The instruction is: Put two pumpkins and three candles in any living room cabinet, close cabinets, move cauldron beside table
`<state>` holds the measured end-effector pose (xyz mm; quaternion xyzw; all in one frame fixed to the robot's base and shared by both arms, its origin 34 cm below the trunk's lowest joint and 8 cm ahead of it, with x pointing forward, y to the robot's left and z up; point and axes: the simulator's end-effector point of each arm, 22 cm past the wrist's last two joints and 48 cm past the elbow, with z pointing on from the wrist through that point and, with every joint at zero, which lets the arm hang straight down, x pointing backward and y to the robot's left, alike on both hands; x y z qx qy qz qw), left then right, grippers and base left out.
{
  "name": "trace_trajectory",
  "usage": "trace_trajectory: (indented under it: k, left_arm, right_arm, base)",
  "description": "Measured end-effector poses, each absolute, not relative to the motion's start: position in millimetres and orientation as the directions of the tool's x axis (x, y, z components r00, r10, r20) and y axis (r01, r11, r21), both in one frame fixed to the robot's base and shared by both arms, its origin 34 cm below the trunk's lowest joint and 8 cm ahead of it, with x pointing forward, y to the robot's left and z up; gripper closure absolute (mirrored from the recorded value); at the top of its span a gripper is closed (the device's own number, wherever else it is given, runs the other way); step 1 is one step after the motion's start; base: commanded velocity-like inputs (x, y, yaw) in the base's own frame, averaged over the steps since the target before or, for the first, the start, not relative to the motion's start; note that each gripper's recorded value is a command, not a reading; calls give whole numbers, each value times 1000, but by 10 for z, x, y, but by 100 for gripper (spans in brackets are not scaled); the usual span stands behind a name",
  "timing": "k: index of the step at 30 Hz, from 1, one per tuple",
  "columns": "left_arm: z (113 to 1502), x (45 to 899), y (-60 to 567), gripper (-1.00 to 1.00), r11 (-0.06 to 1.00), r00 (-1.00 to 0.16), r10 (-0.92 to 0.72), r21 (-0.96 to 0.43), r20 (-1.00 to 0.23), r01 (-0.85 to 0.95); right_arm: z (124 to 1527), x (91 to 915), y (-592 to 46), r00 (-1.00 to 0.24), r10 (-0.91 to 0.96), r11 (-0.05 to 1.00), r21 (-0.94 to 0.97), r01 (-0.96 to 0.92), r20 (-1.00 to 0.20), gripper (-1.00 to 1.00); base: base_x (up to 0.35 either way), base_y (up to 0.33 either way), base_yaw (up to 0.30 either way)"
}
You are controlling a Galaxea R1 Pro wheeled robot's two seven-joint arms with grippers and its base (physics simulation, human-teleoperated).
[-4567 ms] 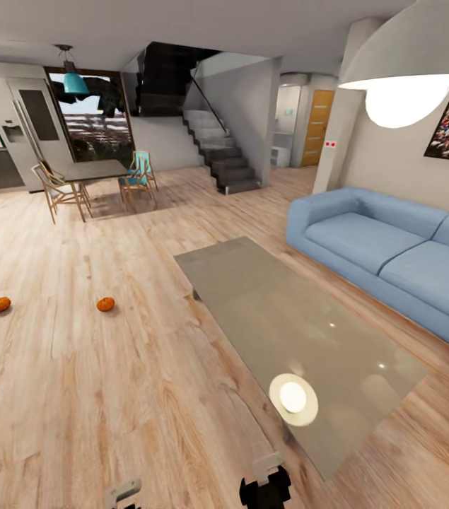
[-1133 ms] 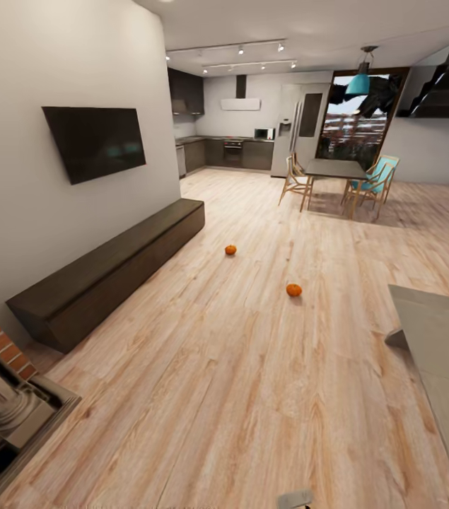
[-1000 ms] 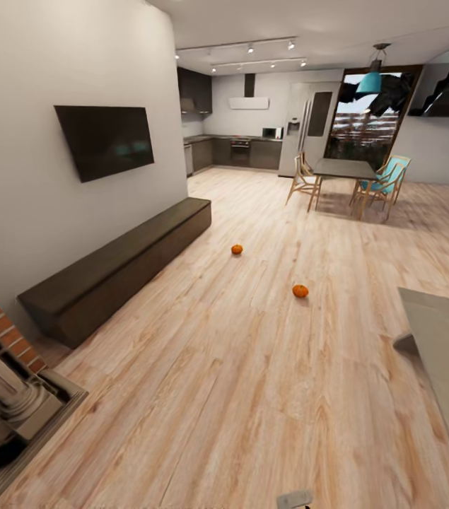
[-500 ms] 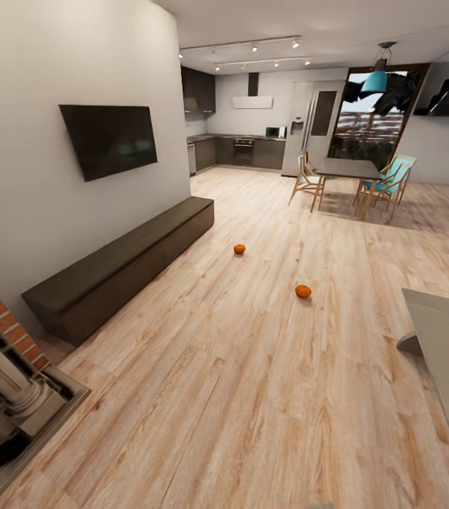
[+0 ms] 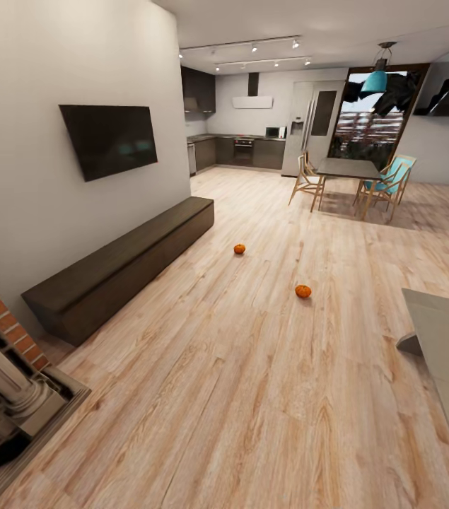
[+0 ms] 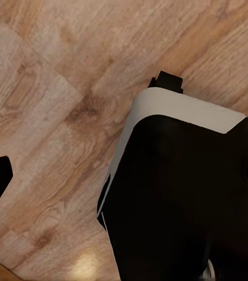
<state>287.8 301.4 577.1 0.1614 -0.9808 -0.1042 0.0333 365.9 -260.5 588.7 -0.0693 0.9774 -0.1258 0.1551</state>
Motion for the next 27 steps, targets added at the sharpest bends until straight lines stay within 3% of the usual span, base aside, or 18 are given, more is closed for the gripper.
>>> trace_trajectory:
  k: [5,15,27]
  left_arm:
    - [5731,2939,2811,-100,943,-947,-320,107,35,-315]
    - [5725,2963,2763,-100,947,-948,-315,77,33,-312]
    - [5726,2944,2801,-100,946,-948,-316,87,34,-312]
  right_arm:
    - [5785,3539,-2477,-962,-57,996,-75,-39,-267,-100]
    - [5764,3447,-2490,-964,-42,999,-17,-39,-262,-100]
    - [5766,3455,-2454,-963,-42,999,-3,-43,-266,-100]
  base:
    - [0,0,0]
    - [20,6,0]
    - [293,99,0]
